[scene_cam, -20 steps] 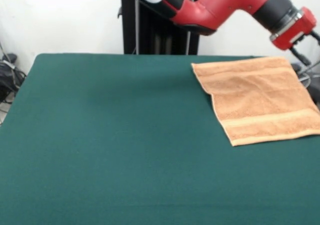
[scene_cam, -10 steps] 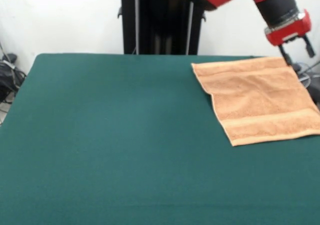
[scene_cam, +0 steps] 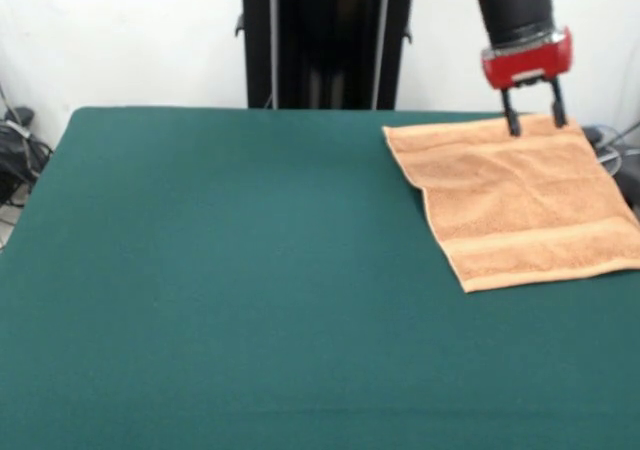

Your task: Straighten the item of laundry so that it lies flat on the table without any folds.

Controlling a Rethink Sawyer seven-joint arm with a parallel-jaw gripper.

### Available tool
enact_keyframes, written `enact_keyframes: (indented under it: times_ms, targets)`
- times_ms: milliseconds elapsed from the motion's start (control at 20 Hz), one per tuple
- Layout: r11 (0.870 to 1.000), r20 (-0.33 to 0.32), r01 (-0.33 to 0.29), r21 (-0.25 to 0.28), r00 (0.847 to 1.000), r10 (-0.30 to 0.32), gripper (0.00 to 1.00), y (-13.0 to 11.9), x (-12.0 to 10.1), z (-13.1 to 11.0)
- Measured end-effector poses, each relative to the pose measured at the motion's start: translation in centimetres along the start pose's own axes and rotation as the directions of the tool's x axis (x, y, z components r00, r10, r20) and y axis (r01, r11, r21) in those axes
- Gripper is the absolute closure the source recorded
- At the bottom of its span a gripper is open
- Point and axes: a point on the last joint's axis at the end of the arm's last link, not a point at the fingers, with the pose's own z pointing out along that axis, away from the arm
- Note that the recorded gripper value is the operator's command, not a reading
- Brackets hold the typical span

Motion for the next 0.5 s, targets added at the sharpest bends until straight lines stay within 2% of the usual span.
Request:
enact_keyframes:
  times_ms: [250, 450, 500]
  targets:
    - [0.997, 0.013, -0.014, 0.082, 1.000, 0.013, 0.00, -1.4, -0.7, -0.4]
    - [0.987, 0.037, -0.005, 0.160, 0.999, -0.001, 0.00, -1.7, -0.4, -0.4]
    - [0.981, 0.059, 0.017, 0.191, 0.998, -0.028, 1.00, -1.3, 0.0, -0.5]
